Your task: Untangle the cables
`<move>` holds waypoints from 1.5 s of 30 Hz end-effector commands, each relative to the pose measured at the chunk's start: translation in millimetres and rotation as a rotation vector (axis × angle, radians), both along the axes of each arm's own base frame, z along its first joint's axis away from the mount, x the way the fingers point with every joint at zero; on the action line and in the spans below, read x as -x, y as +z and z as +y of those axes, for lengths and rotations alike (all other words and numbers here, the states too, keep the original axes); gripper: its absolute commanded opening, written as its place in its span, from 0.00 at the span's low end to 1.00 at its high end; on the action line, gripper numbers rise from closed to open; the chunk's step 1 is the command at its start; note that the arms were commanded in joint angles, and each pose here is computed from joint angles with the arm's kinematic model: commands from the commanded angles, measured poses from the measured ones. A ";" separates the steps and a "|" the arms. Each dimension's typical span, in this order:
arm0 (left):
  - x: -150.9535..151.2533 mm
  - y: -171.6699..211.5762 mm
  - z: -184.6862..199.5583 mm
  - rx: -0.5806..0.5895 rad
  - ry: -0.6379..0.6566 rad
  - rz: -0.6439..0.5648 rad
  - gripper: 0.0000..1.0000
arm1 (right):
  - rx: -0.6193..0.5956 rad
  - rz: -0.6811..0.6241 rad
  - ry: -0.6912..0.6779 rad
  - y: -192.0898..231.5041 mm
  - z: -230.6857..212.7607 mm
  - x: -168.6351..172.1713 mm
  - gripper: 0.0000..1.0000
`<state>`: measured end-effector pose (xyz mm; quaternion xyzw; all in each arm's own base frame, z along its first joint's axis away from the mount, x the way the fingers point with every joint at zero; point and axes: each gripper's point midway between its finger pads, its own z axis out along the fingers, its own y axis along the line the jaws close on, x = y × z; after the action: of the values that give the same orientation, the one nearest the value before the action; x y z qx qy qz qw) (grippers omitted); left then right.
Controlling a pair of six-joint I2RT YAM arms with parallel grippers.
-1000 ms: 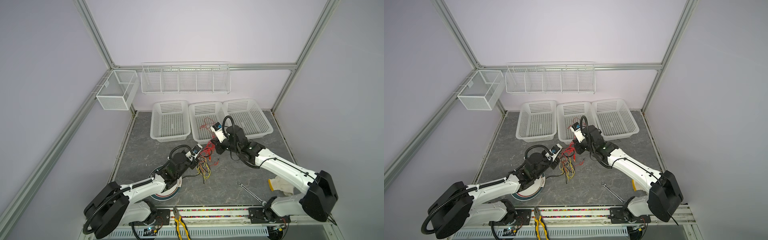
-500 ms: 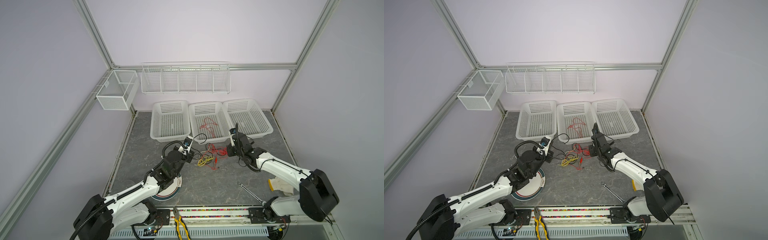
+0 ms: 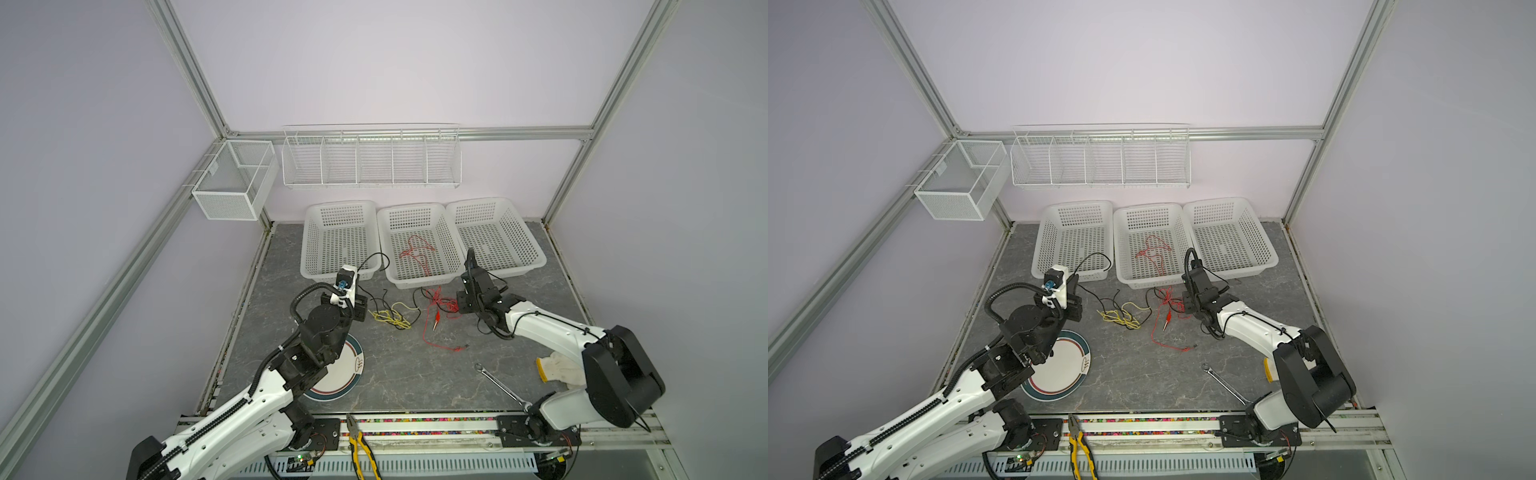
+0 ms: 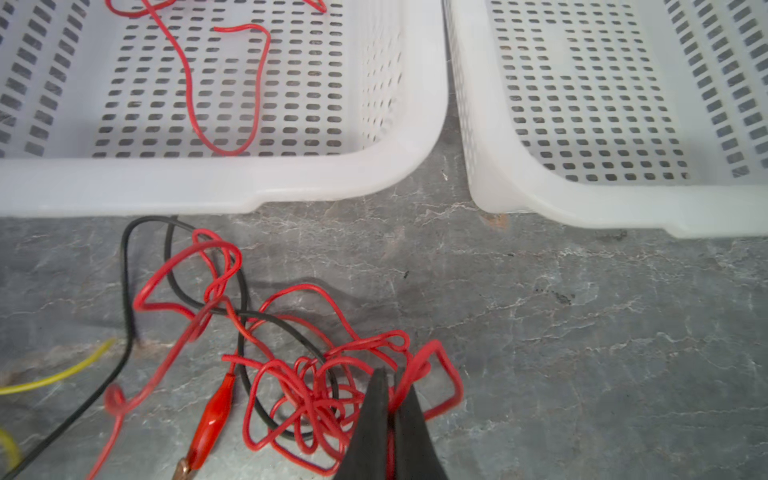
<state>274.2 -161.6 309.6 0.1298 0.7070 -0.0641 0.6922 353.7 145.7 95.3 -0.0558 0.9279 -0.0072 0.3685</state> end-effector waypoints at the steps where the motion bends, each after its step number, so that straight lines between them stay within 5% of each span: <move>1: 8.2 39.4 22.2 0.075 0.059 -0.007 0.00 | 0.029 0.002 -0.064 -5.2 -15.3 -1.7 0.07; 9: 21.6 82.3 26.0 0.115 0.010 -0.017 0.00 | -0.041 0.016 0.031 -8.3 4.8 -5.6 0.06; 16: 11.0 67.7 2.7 0.116 -0.044 0.027 0.00 | -0.190 0.020 0.248 7.6 50.3 -0.9 0.08; 20: 4.3 55.1 -11.6 0.120 -0.074 0.062 0.00 | -0.202 0.016 0.306 19.0 59.1 1.2 0.17; 25: -2.6 44.9 -22.1 0.125 -0.087 0.081 0.00 | -0.256 -0.035 0.545 43.8 94.0 24.2 0.39; 31: -8.8 40.7 -30.9 0.126 -0.096 0.094 0.00 | -0.304 -0.112 0.776 76.6 137.0 58.9 0.52; 45: -13.7 41.0 -52.1 0.175 -0.161 0.123 0.00 | -0.461 -0.088 0.964 85.2 202.1 82.0 0.55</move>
<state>287.8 -209.1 329.6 0.1359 0.7427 -0.1555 0.6369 275.0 329.9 168.3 -0.3799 0.7819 0.3316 0.3666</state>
